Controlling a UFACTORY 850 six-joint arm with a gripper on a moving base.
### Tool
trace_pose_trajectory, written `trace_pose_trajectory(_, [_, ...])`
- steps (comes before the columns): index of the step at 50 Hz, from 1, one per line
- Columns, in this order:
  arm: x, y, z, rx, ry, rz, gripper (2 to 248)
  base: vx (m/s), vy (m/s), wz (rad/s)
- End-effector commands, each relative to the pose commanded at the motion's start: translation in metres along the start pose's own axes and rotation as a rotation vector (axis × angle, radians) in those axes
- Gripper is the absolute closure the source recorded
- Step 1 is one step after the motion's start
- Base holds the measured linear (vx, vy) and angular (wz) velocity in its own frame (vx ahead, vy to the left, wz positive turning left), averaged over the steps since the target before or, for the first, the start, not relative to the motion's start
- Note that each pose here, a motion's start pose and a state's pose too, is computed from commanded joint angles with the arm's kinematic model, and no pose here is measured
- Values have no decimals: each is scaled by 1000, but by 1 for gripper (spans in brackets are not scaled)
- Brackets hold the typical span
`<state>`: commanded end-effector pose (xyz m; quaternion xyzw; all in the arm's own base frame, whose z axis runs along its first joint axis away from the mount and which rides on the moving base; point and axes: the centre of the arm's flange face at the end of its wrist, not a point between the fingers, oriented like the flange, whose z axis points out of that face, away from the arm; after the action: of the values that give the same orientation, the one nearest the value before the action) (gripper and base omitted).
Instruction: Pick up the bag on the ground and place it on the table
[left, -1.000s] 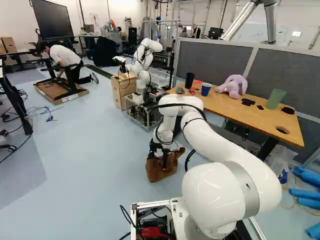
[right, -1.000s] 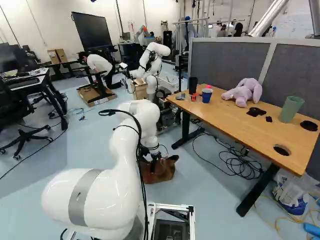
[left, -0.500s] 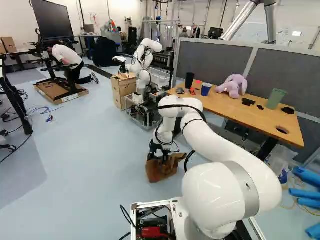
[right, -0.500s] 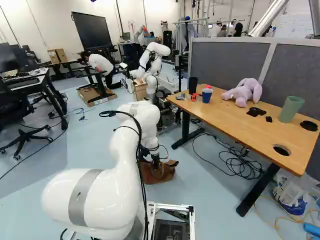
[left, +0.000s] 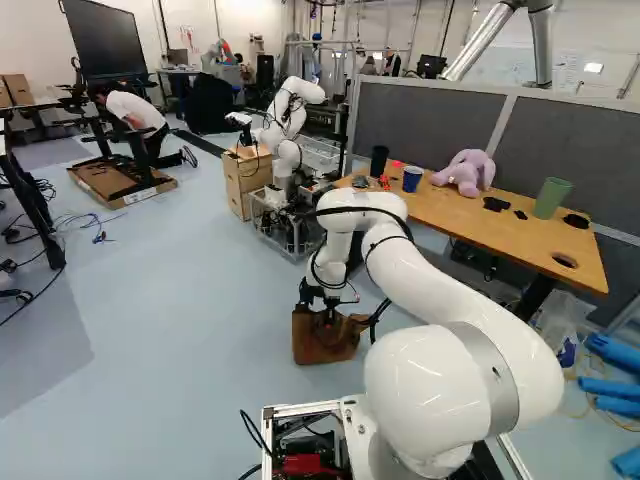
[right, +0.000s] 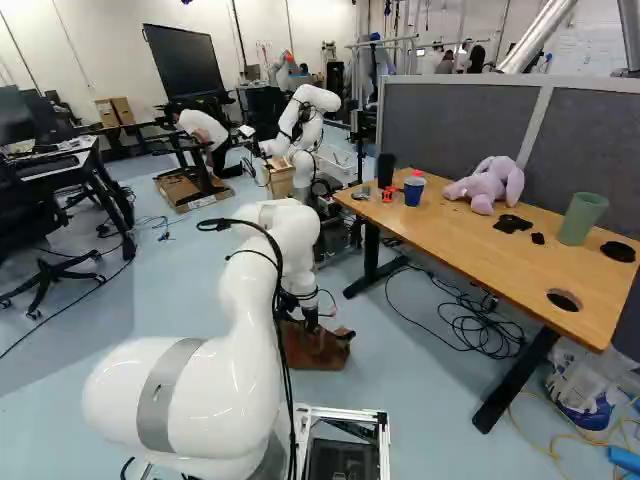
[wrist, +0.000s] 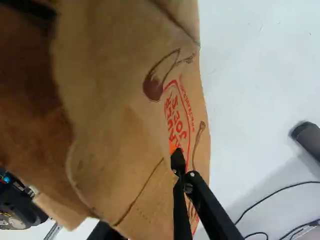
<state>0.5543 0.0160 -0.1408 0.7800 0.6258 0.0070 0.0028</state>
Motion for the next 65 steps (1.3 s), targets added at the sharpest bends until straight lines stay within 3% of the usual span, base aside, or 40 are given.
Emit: trace_pose_trajectory(65, [0,-1,-99,-20,5,0,232,0,0,0])
